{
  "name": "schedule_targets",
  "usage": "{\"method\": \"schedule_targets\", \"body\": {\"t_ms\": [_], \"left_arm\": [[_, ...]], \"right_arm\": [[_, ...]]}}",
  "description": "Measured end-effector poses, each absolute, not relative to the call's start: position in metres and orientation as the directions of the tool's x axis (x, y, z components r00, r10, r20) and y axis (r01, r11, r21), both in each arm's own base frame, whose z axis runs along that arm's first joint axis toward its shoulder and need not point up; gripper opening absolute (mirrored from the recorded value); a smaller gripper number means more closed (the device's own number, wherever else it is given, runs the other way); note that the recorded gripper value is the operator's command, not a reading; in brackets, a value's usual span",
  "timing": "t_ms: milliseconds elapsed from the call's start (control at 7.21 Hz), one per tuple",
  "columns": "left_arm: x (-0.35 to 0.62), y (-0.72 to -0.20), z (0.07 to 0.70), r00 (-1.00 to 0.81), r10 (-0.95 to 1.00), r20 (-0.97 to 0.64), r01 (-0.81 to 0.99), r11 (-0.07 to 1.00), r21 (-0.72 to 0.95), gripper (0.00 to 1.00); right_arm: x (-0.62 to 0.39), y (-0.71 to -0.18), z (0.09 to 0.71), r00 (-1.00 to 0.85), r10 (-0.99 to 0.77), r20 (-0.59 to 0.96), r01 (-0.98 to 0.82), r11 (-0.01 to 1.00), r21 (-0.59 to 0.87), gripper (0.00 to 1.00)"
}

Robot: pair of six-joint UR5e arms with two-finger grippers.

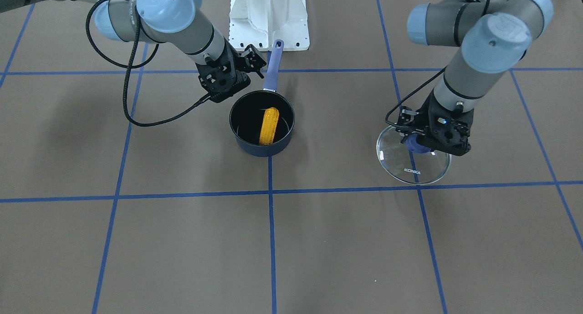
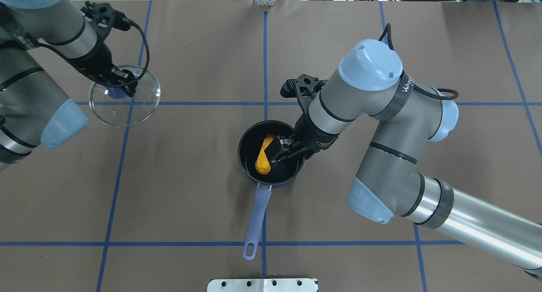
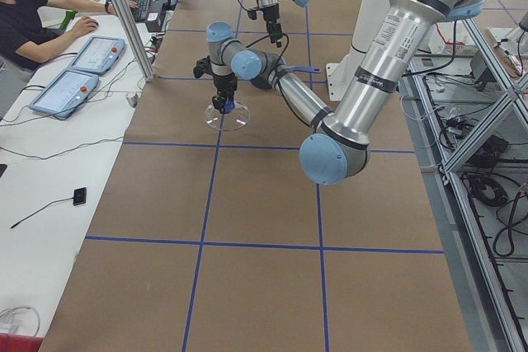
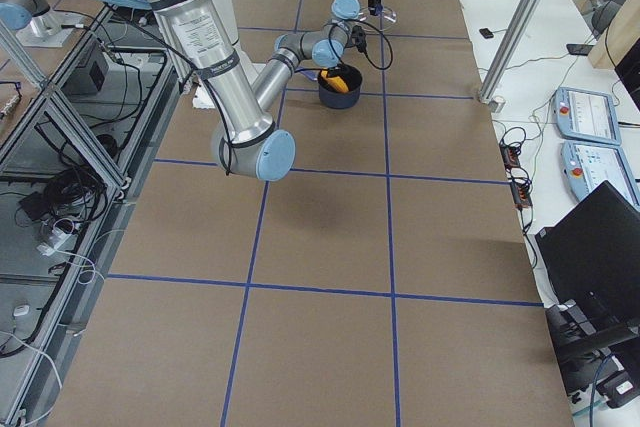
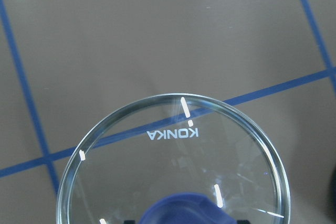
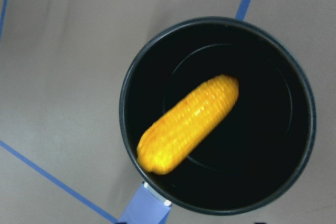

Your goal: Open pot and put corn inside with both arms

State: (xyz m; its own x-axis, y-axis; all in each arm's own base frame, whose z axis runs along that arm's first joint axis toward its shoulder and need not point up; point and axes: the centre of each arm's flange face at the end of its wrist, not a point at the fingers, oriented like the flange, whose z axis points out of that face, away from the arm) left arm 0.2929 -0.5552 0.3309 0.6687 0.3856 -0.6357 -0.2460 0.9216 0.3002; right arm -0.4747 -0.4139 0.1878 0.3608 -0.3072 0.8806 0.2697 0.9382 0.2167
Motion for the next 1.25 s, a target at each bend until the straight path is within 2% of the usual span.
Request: {"method": "schedule_targets", "body": {"t_ms": [416, 1248], "left_arm": [[0.249, -0.539, 0.42, 0.653, 0.424, -0.628, -0.294, 0.906, 0.306, 0.56], [0.237, -0.509, 0.517, 0.626, 0.423, -0.655, -0.363, 0.901, 0.236, 0.58]], "right_arm": [[-0.455, -0.436, 0.188, 0.374, -0.293, 0.88, 0.226, 0.949, 0.22, 1.0], [-0.41, -0.486, 0.213, 0.482, -0.239, 0.843, 0.078, 0.97, 0.231, 1.0]]}}
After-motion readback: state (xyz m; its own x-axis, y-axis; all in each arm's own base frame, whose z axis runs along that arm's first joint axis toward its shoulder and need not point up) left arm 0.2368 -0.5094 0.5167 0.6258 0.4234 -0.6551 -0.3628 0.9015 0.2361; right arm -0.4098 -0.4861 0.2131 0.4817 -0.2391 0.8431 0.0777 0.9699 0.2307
